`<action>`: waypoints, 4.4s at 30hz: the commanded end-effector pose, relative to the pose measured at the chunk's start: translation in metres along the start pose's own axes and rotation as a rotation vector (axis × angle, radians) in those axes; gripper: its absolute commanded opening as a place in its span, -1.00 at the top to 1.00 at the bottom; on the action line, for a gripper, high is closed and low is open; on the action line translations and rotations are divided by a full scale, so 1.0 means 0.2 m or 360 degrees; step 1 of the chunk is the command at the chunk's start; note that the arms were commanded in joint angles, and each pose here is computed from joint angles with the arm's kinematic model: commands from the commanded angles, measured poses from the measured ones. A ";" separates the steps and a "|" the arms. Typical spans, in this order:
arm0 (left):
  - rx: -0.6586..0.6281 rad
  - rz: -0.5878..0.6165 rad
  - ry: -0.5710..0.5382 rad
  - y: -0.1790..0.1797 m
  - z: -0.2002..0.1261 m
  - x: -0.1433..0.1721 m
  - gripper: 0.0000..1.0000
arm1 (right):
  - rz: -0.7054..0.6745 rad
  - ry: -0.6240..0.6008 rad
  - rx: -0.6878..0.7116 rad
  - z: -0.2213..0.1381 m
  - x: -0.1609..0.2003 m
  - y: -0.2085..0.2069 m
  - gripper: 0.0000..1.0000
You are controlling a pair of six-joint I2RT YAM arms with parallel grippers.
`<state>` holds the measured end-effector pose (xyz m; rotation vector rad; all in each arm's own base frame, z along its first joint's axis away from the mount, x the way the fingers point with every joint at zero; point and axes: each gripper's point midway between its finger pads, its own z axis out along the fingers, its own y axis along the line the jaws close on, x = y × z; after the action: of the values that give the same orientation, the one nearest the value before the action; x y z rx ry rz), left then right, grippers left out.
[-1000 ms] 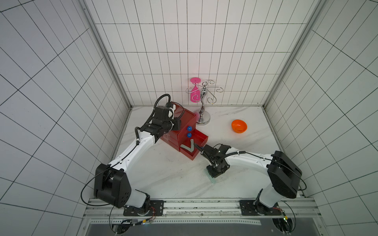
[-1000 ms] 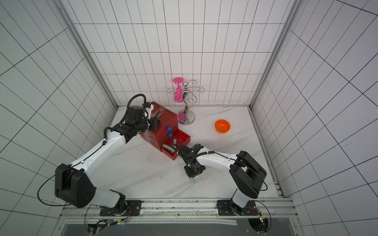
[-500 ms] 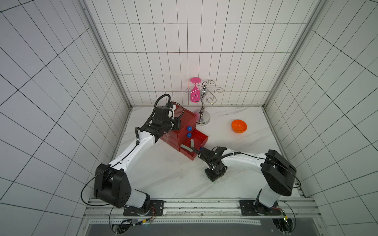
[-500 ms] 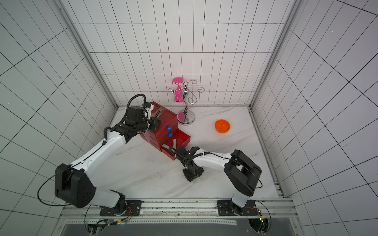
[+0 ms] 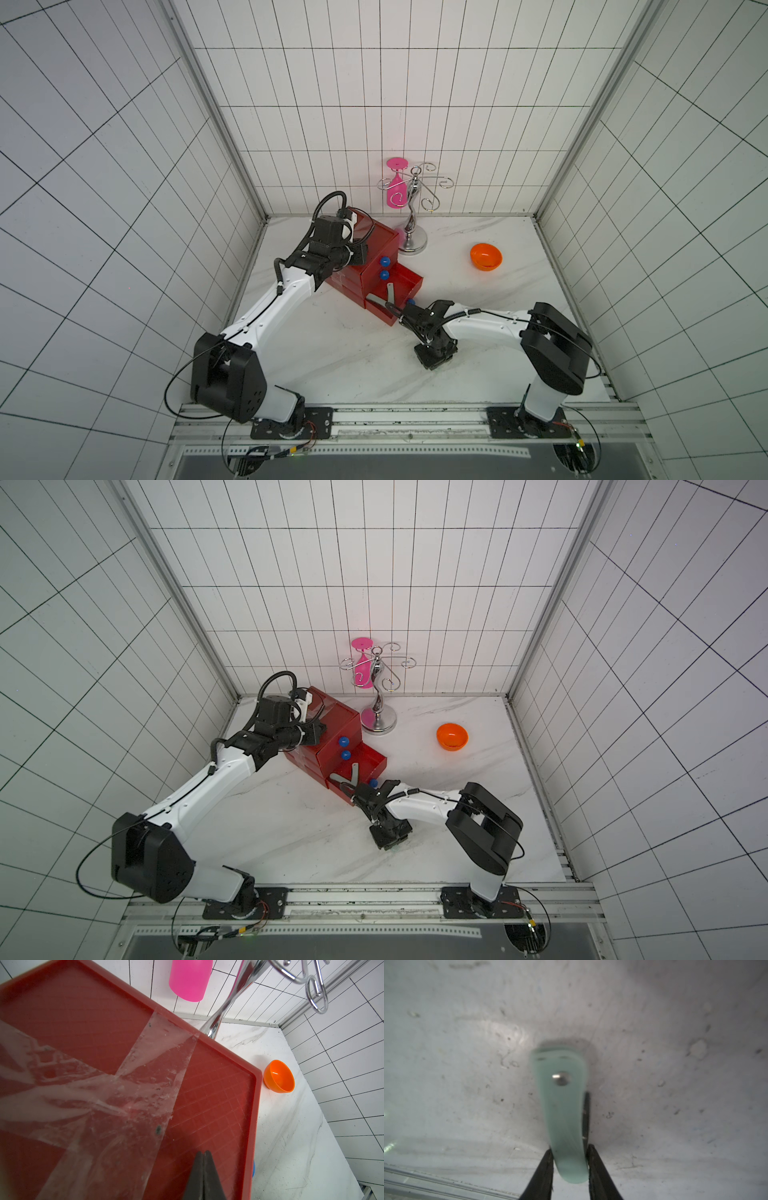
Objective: Place the fruit knives into the drawer by color
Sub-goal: Pick up the fruit knife from the center of the board, then place the fruit knife in the drawer.
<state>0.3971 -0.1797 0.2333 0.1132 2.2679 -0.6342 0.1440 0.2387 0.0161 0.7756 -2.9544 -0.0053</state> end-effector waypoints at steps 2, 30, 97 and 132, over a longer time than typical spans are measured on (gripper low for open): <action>-0.0359 -0.0158 0.0581 0.32 0.05 0.52 1.00 | 0.0011 -0.0025 -0.0053 0.06 -0.07 0.08 0.61; -0.0357 -0.0160 0.0584 0.32 0.05 0.53 1.00 | 0.0119 -0.0269 -0.0001 -0.26 -0.05 -0.03 0.70; -0.0353 -0.0162 0.0585 0.32 0.05 0.52 1.00 | 0.0470 -0.0934 -0.0492 -0.78 -1.12 -0.09 0.69; -0.0353 -0.0173 0.0586 0.32 0.05 0.52 1.00 | 0.0507 -0.0831 -0.0437 -0.57 -1.15 -0.11 0.43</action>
<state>0.3974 -0.1793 0.2329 0.1144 2.2697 -0.6505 0.3440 0.3279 0.0942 0.3209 -3.3655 -0.6303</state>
